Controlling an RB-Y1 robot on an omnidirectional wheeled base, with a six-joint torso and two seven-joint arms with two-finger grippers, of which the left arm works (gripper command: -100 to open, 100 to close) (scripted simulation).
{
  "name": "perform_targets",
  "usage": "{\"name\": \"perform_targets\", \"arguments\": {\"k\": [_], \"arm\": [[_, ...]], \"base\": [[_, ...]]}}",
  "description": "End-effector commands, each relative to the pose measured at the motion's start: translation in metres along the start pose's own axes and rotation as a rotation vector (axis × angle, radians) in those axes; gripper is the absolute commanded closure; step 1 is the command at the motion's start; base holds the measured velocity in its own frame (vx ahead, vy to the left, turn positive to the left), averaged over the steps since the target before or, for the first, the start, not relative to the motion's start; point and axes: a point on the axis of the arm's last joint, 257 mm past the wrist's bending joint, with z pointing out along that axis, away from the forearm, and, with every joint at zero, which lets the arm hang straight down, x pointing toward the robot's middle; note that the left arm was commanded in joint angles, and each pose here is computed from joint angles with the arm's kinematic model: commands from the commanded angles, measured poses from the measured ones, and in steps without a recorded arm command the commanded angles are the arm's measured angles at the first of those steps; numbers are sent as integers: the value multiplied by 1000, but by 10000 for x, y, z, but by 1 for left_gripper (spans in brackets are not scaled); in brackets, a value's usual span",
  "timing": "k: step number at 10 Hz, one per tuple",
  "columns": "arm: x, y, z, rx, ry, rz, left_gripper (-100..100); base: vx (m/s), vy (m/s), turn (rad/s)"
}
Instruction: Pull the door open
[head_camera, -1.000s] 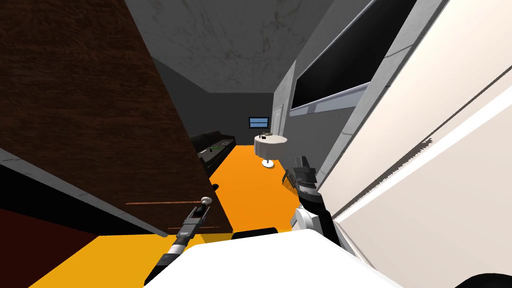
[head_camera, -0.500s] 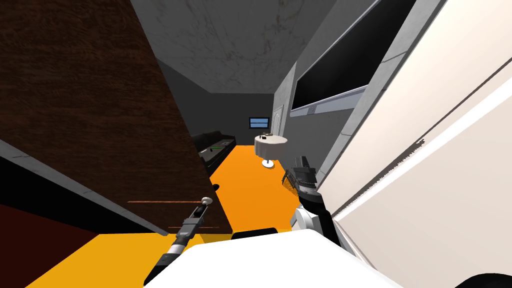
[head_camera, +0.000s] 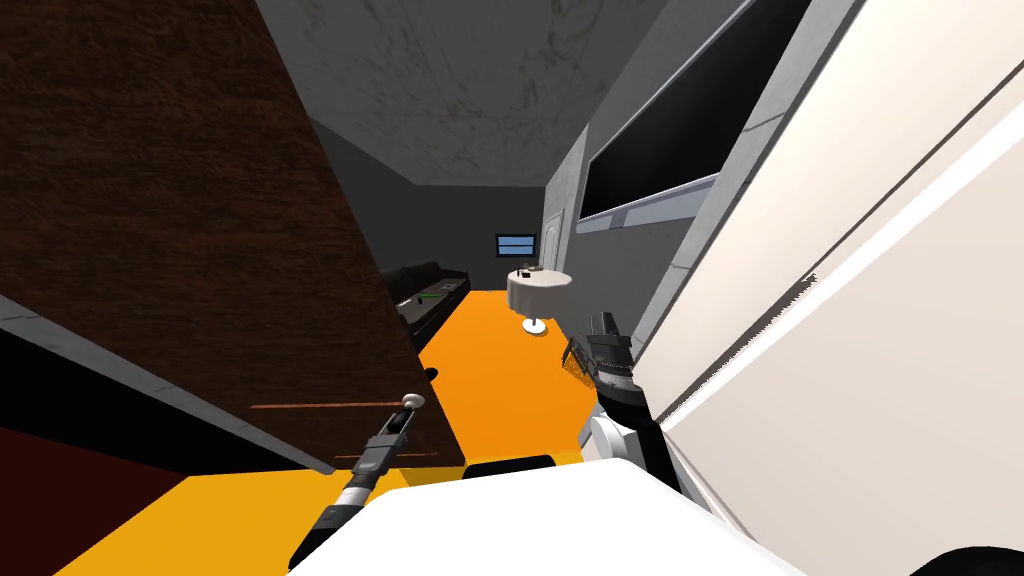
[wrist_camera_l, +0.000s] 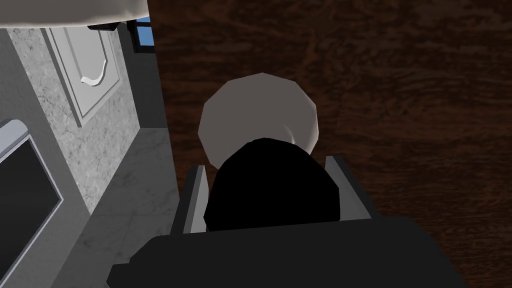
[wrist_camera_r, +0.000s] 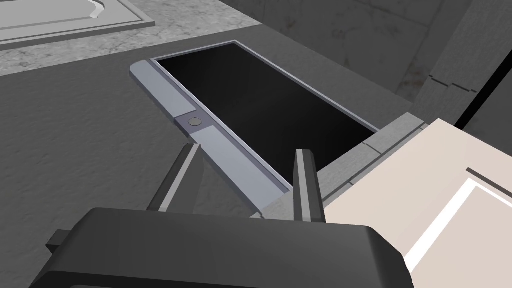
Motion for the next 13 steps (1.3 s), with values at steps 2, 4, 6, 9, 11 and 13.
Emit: {"name": "perform_targets", "arguments": {"k": [2, 4, 6, 9, 11, 13], "arm": [[-37, 11, 30, -8, -15, -76, 100], [-64, 28, 54, -16, -27, -141, 100], [-79, 38, 67, -21, -34, -181, 100], [-126, 70, 109, -35, -56, -294, 100], [-144, 83, 125, -40, -65, -349, 100], [-161, 95, 140, -44, -74, -396, 100]], "base": [[-43, 18, -71], [-48, 25, -73], [-50, 24, -64], [-46, 23, -76], [-43, 18, -53], [-64, 26, -84]]}}
